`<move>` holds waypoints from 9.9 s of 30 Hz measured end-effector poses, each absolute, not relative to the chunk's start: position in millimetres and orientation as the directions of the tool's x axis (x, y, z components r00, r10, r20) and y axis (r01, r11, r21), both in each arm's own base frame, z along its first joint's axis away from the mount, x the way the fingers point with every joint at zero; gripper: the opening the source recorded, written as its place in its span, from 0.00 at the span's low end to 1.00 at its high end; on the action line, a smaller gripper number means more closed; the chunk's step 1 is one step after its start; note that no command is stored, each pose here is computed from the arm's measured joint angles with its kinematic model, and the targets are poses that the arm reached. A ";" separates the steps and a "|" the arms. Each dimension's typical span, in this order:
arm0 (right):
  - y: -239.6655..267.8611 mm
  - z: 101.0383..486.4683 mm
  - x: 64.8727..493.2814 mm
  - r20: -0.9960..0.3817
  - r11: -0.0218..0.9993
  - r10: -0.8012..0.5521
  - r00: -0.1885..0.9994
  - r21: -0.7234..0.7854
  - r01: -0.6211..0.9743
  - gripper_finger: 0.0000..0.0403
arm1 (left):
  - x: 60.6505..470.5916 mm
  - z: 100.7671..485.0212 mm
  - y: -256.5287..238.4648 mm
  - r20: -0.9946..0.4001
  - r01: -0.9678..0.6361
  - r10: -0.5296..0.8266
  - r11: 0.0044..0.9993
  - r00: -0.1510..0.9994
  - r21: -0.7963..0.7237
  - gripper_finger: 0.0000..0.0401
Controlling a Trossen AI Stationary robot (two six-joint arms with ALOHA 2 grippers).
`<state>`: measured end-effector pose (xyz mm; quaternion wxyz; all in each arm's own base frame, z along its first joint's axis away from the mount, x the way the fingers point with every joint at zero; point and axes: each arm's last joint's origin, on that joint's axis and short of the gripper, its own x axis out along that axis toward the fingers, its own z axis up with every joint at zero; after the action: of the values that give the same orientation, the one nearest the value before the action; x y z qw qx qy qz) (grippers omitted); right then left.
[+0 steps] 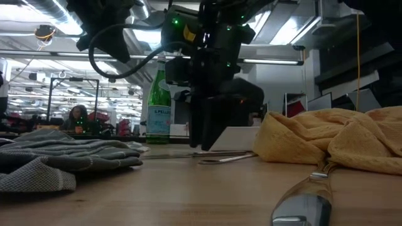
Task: Sort silverware
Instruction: Put the silver knife into the cutlery tray, then put the silver spoon into the cutlery tray
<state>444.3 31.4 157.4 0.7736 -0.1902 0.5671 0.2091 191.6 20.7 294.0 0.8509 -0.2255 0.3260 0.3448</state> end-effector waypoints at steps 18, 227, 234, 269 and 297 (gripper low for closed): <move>31.2 136.8 436.6 -0.952 0.847 0.119 0.283 -0.051 -0.529 0.32 | 191.6 294.1 20.7 -0.710 -0.734 0.440 0.660 0.550 -0.159 0.11; -132.2 185.2 227.1 -0.996 0.982 -0.082 -0.031 -0.086 0.170 0.35 | 232.0 194.5 -123.8 -0.943 -0.989 -0.320 0.081 0.093 -0.125 0.11; -132.2 185.1 227.2 -0.996 0.982 -0.081 -0.031 -0.086 0.170 0.35 | 237.6 175.8 -126.9 -0.957 -0.973 -0.287 0.212 0.030 -0.094 0.11; -132.1 185.0 227.2 -0.996 0.980 -0.081 -0.032 -0.085 0.178 0.35 | 235.0 167.7 -124.7 -0.974 -0.998 -0.225 0.066 -0.030 0.016 0.35; -132.2 185.1 227.4 -0.996 0.980 -0.081 -0.030 -0.085 0.178 0.35 | 244.3 138.2 -133.6 -0.989 -0.997 -0.141 -0.050 -0.050 0.058 0.31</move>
<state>227.4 -132.2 185.1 0.6956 0.0340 0.7115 -0.0932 244.3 -133.6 138.2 0.4363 -0.5334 0.5335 0.4904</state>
